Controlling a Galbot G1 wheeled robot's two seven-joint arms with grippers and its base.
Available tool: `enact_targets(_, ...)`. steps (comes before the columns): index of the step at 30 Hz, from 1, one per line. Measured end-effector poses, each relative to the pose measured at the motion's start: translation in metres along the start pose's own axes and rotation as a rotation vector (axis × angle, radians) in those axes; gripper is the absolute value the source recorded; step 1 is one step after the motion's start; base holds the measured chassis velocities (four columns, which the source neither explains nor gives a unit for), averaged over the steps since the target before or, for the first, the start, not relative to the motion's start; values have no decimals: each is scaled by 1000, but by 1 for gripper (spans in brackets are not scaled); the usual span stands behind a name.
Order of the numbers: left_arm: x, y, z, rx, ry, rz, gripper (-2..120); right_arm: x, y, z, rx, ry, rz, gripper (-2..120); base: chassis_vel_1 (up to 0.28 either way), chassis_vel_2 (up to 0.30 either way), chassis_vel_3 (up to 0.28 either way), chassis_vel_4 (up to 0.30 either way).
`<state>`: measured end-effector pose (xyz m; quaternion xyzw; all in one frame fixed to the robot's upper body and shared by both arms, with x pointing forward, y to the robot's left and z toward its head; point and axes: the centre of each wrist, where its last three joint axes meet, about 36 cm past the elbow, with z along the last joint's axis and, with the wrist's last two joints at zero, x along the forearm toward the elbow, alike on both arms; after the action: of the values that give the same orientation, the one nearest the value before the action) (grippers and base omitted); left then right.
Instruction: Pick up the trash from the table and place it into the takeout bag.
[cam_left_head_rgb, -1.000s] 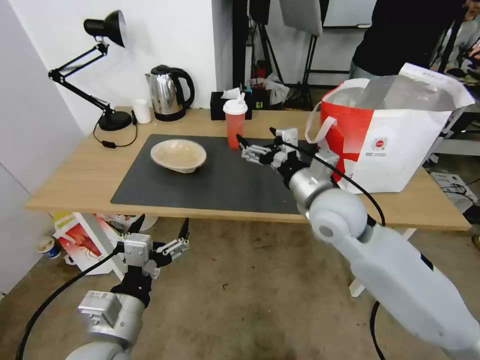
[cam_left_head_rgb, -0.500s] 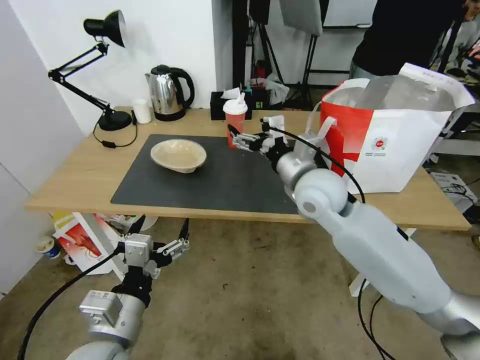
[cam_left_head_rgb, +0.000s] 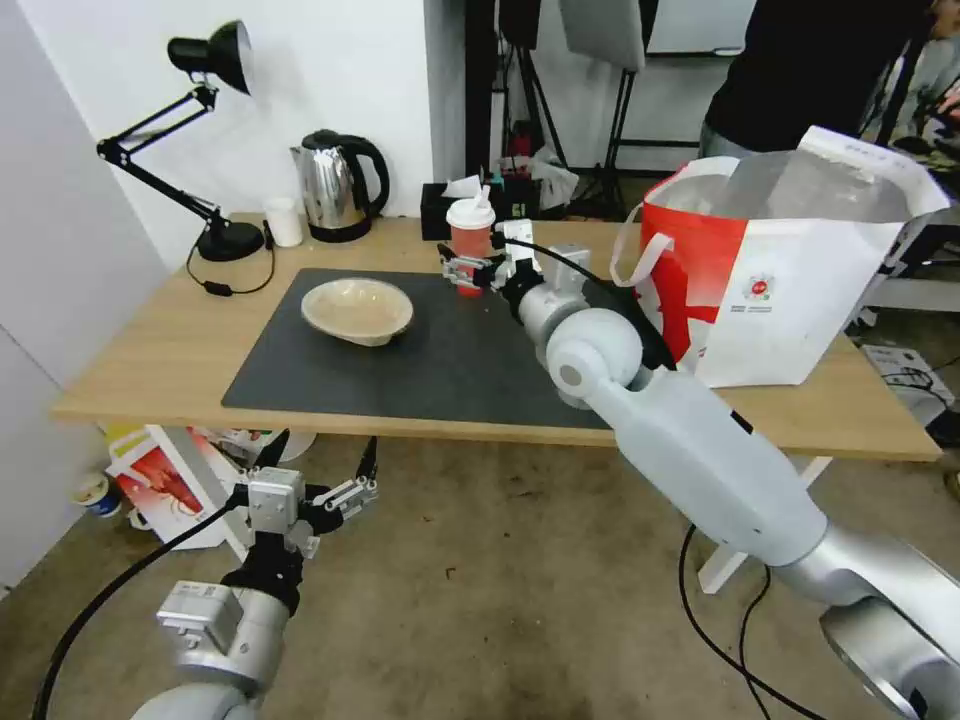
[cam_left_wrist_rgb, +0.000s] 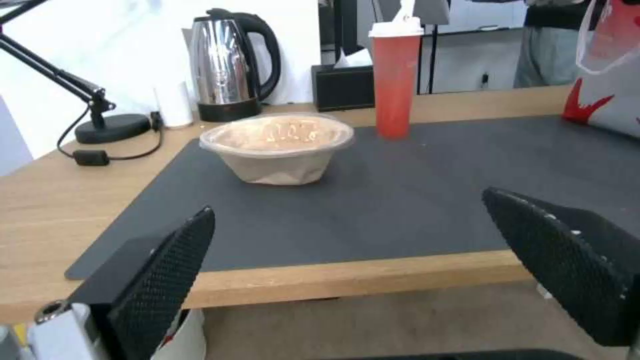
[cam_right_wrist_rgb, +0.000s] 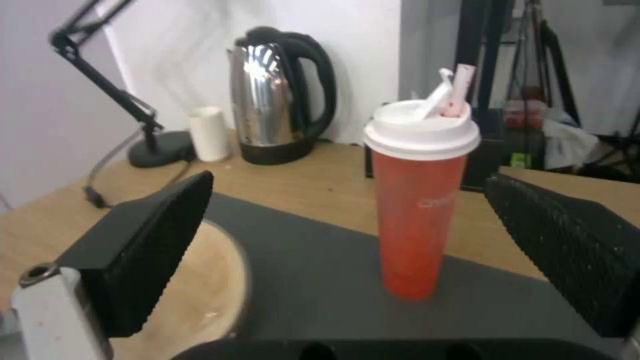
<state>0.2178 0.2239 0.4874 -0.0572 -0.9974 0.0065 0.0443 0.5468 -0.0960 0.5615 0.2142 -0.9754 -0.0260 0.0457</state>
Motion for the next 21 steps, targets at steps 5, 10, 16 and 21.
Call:
enact_targets(5, 0, 0, 0, -1, -1, 0, 100, -1, -3, -2, 42, 17, 37, 100, 0, 0, 0, 0)
enact_targets(10, 0, 1, -9, -2, -20, -3, 100, -1, -6, -4, 62, 28, 49, 100, 0, 0, 0, 0)
enact_targets(16, 4, 4, -15, 4, -21, -9, 100, 4, -13, -1, 87, 41, 82, 100, 0, 0, 0, 0)
enact_targets(21, 5, 5, -15, 11, -10, -11, 100, 8, -17, 1, 95, 54, 95, 100, 0, 0, 0, 0)
